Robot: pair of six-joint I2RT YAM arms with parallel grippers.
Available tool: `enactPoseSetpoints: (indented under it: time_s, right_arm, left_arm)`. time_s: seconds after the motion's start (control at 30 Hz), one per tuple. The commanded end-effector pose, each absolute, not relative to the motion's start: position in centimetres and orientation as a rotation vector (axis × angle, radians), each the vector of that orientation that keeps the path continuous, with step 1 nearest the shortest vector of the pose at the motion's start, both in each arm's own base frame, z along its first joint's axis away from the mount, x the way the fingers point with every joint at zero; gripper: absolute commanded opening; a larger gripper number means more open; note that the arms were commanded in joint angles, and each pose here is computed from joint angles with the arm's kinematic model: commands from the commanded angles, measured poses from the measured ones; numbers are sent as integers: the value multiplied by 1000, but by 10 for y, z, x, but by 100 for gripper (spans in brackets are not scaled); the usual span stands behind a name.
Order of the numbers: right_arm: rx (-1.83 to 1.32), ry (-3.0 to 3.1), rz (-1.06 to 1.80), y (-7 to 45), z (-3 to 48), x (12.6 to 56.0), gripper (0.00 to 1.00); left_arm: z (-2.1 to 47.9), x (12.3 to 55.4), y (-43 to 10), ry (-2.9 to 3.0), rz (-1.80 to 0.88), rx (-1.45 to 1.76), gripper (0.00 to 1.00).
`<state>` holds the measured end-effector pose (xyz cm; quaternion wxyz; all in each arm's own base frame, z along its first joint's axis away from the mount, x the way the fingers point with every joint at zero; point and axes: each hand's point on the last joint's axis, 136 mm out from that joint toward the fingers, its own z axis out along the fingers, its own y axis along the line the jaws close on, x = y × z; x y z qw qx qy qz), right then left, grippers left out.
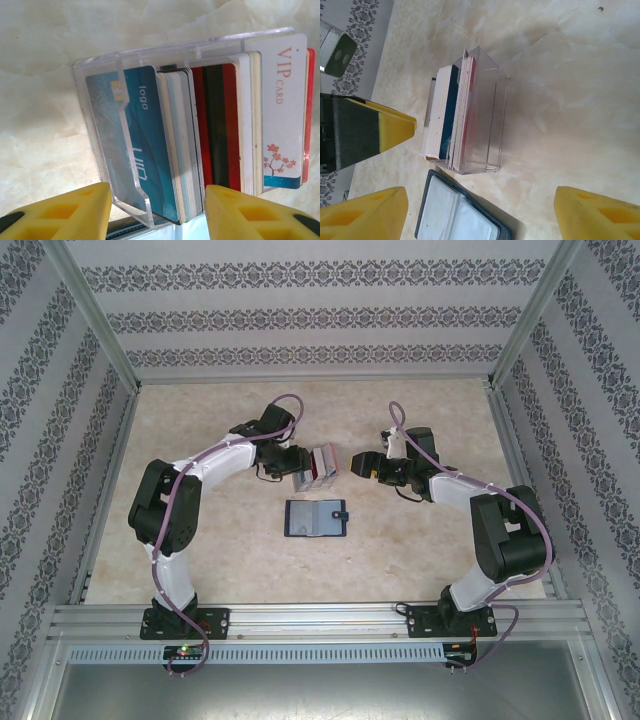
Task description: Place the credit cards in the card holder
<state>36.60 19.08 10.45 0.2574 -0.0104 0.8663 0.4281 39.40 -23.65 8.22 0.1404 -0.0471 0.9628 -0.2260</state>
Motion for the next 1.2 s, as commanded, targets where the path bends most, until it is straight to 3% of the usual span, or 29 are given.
enactPoseSetpoints:
  time_s: [0.0,0.67,1.17]
  right_arm:
    - [-47,2336,1132,187,108,371,77]
    - [-45,2346,1122,186,103,371,77]
    - [-41,2348,1124,186,101,371,77]
  left_arm:
    - [99,398,-242,2734,-630,-120,54]
    - [76,408,-283,2724,-798,-123,51]
    - [90,410,-292,2695,-847,-83,33]
